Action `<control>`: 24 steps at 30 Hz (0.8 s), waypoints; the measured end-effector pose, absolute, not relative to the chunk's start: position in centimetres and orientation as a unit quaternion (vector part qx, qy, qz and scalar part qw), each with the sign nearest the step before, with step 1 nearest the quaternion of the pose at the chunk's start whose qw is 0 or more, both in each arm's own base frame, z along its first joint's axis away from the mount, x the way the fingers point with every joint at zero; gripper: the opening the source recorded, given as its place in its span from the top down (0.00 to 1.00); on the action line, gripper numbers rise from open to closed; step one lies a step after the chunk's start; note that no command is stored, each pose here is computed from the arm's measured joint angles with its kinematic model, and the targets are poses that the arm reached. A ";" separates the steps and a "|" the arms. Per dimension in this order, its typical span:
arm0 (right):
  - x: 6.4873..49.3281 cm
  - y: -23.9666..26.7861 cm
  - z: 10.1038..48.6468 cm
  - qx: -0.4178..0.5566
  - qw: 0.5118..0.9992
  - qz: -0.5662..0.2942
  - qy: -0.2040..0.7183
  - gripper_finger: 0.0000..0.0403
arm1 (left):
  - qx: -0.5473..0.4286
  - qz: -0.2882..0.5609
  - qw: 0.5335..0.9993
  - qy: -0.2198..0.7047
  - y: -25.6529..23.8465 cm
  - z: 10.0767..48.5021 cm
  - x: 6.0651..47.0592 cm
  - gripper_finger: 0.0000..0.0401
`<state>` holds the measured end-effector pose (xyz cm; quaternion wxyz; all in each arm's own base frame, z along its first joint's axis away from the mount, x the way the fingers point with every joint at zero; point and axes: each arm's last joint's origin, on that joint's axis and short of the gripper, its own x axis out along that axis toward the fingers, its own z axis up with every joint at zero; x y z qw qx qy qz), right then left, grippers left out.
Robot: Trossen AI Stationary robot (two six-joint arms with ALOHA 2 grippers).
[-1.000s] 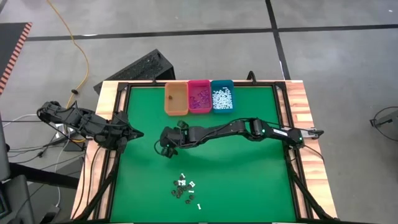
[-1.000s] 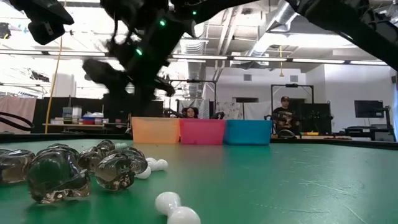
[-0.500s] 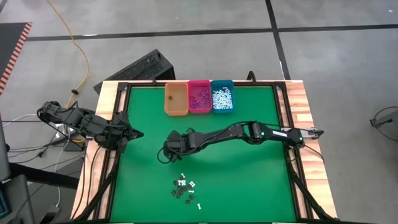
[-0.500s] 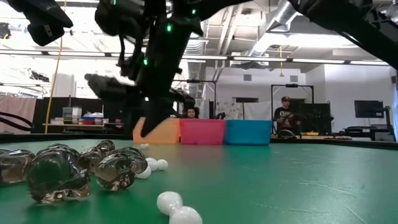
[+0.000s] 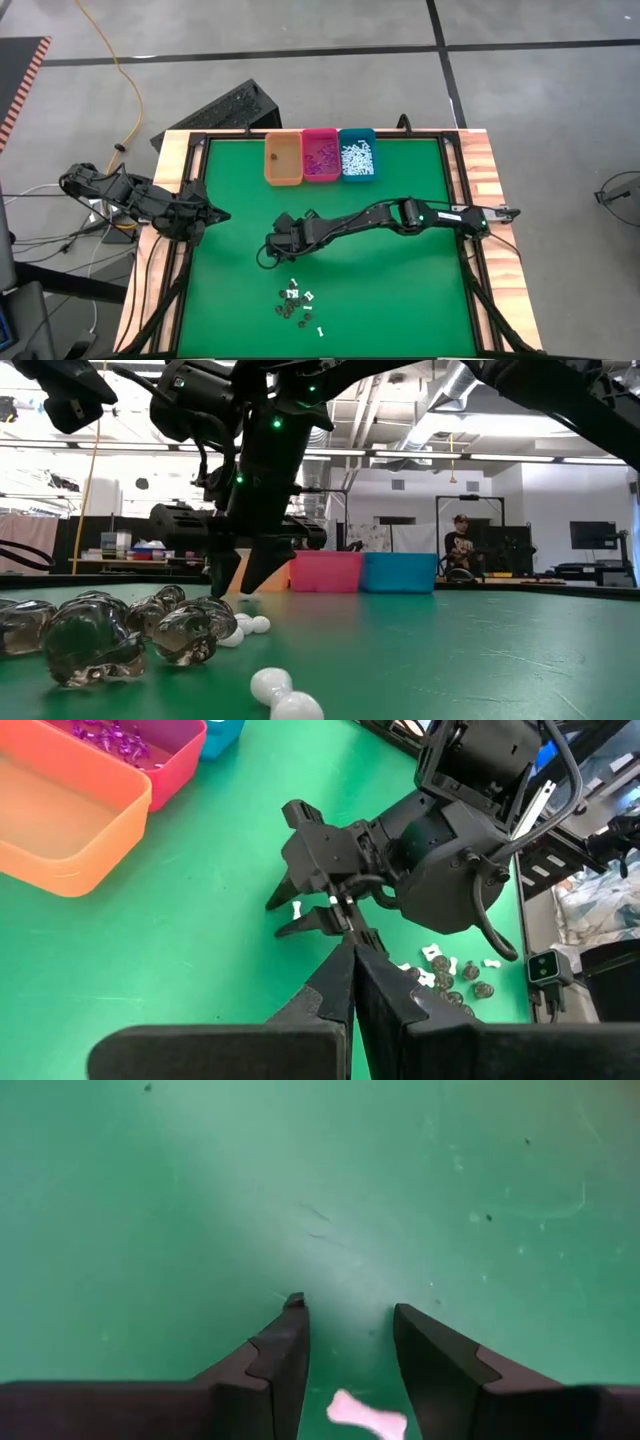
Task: Sort Halloween decoration
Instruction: Put the white bone toy into the blue bin
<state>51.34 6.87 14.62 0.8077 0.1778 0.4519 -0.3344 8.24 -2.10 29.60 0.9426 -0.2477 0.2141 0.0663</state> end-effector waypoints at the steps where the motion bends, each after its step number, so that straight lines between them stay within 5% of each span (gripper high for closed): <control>1: 51.3 6.9 14.6 0.167 0.811 -0.328 0.456 0.56 | -0.248 0.066 0.943 0.214 -2.1 29.6 8.2 1.00; 8: 50.2 8.4 17.3 0.048 0.831 -0.297 0.469 0.56 | -0.248 0.066 0.943 0.214 -2.1 29.6 8.2 1.00; 14: 48.2 10.4 23.9 -0.122 0.854 -0.123 0.490 0.56 | -0.245 0.069 0.942 0.220 -2.1 29.5 8.2 1.00; 18: 48.3 9.6 25.1 -0.106 0.864 0.017 0.491 0.56 | -0.244 0.072 0.942 0.219 -2.1 29.5 8.2 1.00; 24: 48.3 5.7 24.4 -0.071 0.859 0.064 0.503 0.58 | -0.236 0.071 0.943 0.225 -2.0 29.4 8.1 1.00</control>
